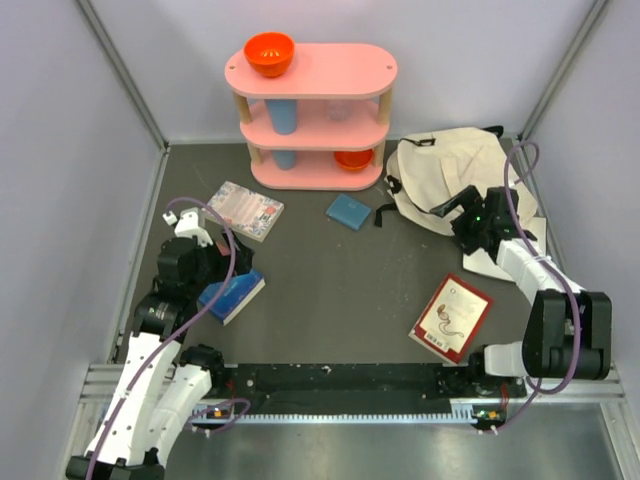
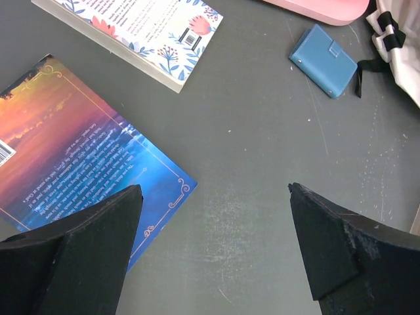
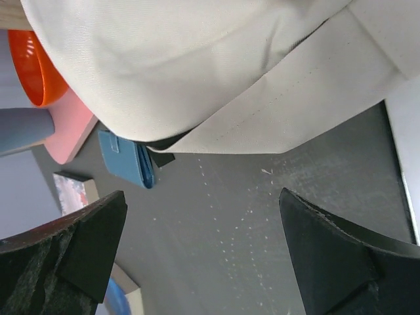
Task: Pack the student bag
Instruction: Pick up the student bag at the center of the board, then place the student bag at the center of the board, then adjust the student bag at the center of the board.
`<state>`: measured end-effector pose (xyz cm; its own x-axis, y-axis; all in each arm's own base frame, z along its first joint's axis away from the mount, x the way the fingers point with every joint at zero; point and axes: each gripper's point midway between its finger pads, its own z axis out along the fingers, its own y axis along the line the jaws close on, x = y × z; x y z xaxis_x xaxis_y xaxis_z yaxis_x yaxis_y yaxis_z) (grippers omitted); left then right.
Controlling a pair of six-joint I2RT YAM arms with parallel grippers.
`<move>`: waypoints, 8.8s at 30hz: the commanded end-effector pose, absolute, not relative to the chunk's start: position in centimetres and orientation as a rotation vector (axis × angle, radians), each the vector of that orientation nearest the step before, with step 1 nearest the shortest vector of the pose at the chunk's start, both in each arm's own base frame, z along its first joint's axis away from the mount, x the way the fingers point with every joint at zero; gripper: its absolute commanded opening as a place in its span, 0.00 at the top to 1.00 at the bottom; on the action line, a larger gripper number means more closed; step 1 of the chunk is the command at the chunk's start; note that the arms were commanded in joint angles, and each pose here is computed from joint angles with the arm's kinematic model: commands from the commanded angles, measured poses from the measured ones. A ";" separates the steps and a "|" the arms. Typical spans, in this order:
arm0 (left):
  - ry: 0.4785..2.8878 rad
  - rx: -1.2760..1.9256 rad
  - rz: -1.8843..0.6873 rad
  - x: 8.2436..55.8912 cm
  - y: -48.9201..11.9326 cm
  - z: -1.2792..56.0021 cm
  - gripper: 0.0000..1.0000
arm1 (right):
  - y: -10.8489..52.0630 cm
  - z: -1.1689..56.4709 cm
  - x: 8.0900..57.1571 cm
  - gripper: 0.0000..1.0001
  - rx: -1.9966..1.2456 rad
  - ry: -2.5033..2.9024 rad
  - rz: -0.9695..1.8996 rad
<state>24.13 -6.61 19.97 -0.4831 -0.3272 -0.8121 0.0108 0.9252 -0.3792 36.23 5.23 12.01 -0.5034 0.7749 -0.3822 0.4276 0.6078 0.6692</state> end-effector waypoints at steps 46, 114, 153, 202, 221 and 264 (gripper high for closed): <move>2.085 -0.095 -0.557 24.5 -9.5 19.4 0.01 | 6.2 27.1 40.1 1.00 0.493 1.886 0.759; 2.297 0.390 -1.013 34.2 -31.2 10.8 0.23 | -1.1 7.3 23.5 0.01 0.925 2.291 0.147; 2.065 -0.042 -1.210 19.0 -27.4 15.8 1.00 | 20.3 21.9 43.2 1.00 0.061 2.187 0.987; 2.344 -0.007 -0.639 28.1 -17.9 7.6 0.02 | 12.4 4.8 30.5 0.24 0.440 2.489 0.699; 2.134 0.180 -1.227 26.2 -23.5 10.9 0.81 | 15.8 11.9 35.8 0.90 0.250 2.305 0.932; 2.133 0.002 -1.094 20.8 -20.5 6.5 0.36 | 28.3 8.9 18.6 0.65 -0.346 2.537 0.981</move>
<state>20.37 -19.60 5.09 -0.7504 -0.3105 -0.5835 0.2634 0.6692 -0.6948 20.61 28.08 9.53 -0.8942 -0.1092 -0.4342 -0.3630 0.7446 0.5602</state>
